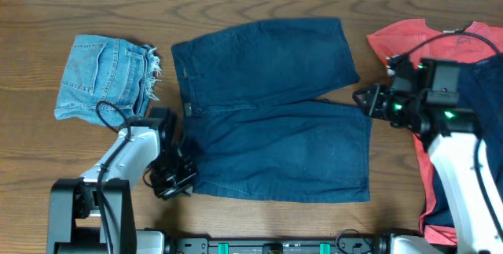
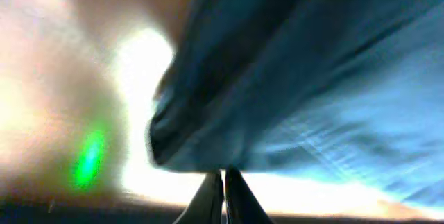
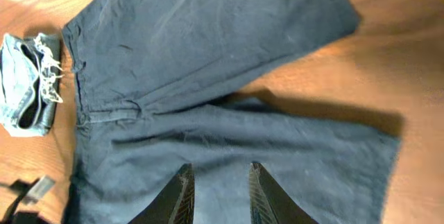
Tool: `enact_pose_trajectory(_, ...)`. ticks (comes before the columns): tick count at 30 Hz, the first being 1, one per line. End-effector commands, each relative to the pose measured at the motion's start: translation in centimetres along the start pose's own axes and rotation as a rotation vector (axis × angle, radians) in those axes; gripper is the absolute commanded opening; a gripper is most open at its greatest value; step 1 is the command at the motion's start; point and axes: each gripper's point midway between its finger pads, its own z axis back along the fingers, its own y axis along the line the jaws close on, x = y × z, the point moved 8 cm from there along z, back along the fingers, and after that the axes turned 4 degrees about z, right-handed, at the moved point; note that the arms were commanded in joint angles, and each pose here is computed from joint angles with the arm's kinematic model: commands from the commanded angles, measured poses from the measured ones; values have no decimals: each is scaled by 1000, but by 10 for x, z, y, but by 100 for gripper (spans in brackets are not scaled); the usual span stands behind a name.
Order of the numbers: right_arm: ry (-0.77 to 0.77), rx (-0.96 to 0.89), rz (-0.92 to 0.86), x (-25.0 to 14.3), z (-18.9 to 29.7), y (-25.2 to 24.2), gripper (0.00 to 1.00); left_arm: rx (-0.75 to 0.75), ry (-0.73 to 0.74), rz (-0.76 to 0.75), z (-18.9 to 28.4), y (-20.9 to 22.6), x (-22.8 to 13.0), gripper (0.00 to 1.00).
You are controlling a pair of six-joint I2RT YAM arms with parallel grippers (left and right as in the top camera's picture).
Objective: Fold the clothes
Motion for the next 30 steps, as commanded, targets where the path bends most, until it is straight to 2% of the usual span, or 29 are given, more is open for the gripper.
enact_pose_trajectory(1, 15, 23, 25, 8, -30, 3, 29, 24, 7, 34, 4, 10, -3, 6)
enact_pose_trajectory(7, -163, 67, 6, 49, -80, -8, 48, 1, -9, 16, 12, 13, -9, 6)
enact_pose_trajectory(8, -183, 73, -17, 54, -88, -10, 48, -24, -22, 8, 14, 10, -8, 6)
enact_pose_trajectory(10, -189, 83, -66, 62, -103, -16, 48, -126, -46, -45, 21, -2, -6, 6)
enact_pose_trajectory(12, -164, 102, -90, 68, -117, -18, 53, -265, -96, -138, 36, -19, -1, 6)
enact_pose_trajectory(13, -151, 110, -93, 70, -122, -19, 53, -297, -135, -165, 43, -25, 2, 8)
enact_pose_trajectory(16, -117, 118, -102, 79, -130, -19, 53, -325, -278, -216, 57, -32, 13, 24)
enact_pose_trajectory(20, -108, 112, -76, 91, -123, -12, 55, -264, -306, -170, 50, -27, 22, 32)
enact_pose_trajectory(25, -88, 103, -64, 105, -111, -3, 54, -221, -228, -125, 20, -22, 31, 31)
enact_pose_trajectory(28, -90, 104, -63, 109, -108, 0, 54, -182, -155, -81, -1, -16, 33, 14)
enact_pose_trajectory(30, -92, 101, -63, 110, -108, -1, 54, -133, -83, -37, -13, -8, 28, 6)
